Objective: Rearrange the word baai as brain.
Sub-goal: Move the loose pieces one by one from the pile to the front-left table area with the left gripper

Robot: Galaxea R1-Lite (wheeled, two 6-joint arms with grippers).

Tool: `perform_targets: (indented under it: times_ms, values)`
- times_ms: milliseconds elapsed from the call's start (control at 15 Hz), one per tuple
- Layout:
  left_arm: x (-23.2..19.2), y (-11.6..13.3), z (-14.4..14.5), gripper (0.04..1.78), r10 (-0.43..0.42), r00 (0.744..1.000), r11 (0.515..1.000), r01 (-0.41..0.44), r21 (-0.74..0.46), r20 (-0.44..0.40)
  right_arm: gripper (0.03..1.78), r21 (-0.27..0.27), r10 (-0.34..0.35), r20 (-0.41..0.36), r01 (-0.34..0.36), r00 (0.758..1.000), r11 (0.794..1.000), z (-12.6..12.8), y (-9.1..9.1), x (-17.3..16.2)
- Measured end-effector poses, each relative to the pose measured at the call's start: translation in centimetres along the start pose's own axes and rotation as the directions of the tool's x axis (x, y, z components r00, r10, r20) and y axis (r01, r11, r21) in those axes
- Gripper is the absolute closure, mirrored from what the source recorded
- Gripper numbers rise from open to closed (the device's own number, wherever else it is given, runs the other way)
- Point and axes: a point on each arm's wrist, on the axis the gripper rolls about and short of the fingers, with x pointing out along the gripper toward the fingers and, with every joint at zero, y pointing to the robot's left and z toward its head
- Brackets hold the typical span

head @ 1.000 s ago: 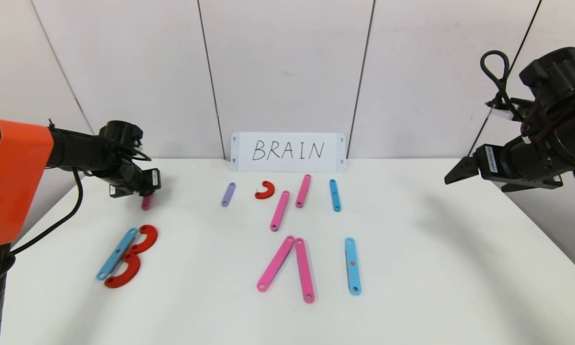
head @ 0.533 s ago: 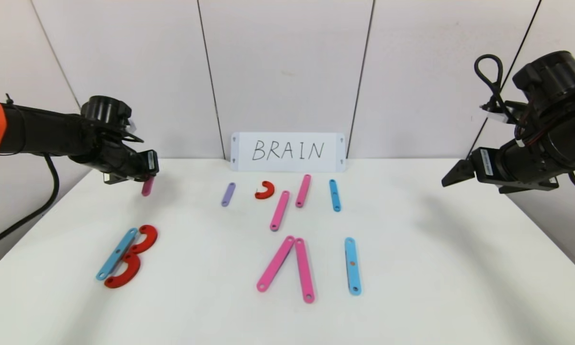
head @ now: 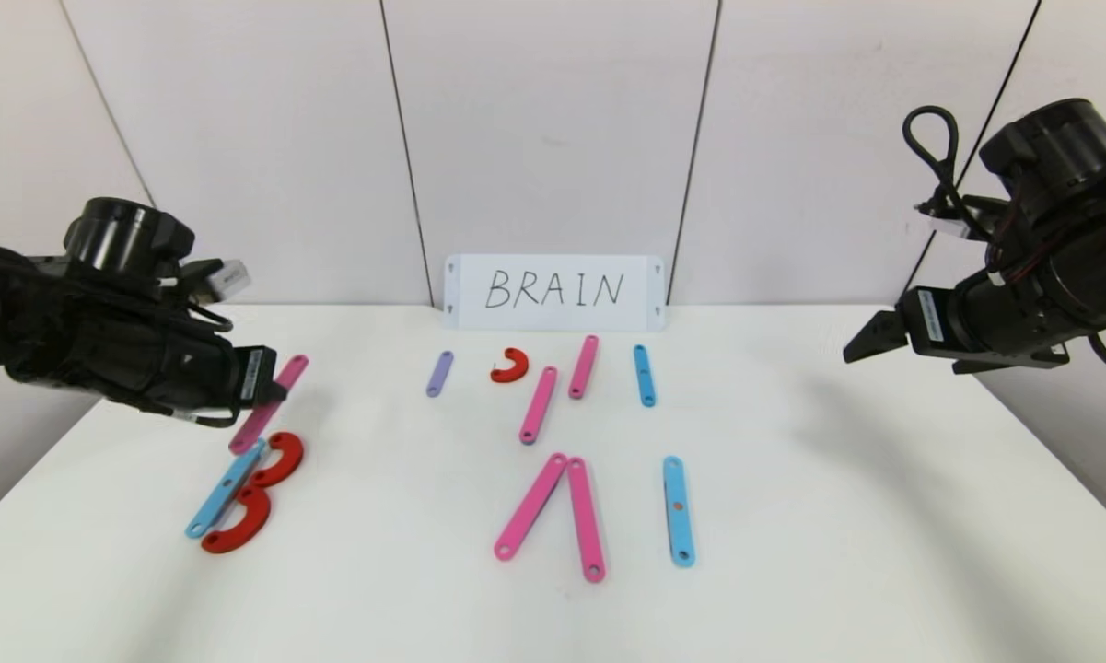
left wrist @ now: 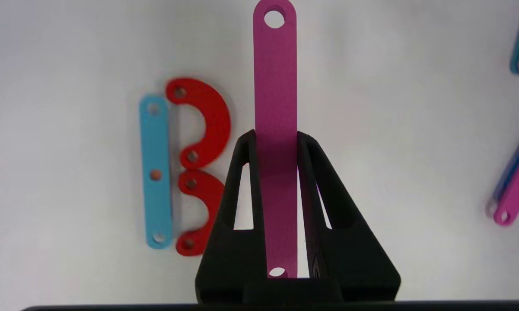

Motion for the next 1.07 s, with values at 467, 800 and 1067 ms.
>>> perform_targets:
  times_ms: [467, 800, 1067]
  values:
    - [-0.1, -1.9, -4.9, 1.54, -0.048, 0.998, 0.998, 0.049, 0.050, -0.030, 0.07, -0.013, 0.006, -0.003, -0.006, 1.000, 1.000, -0.3, 0.4, -0.1]
    - [1.3, -1.8, -5.6, 1.54, -0.043, 0.997, 0.998, 0.046, 0.045, -0.066, 0.07, -0.023, 0.006, -0.007, -0.007, 1.000, 1.000, -0.3, 0.4, 0.0]
    - [2.3, -1.7, -5.9, 1.54, -0.045, 0.997, 0.998, 0.048, 0.045, -0.056, 0.07, -0.027, 0.007, -0.009, -0.007, 1.000, 1.000, -0.4, 0.4, 0.0]
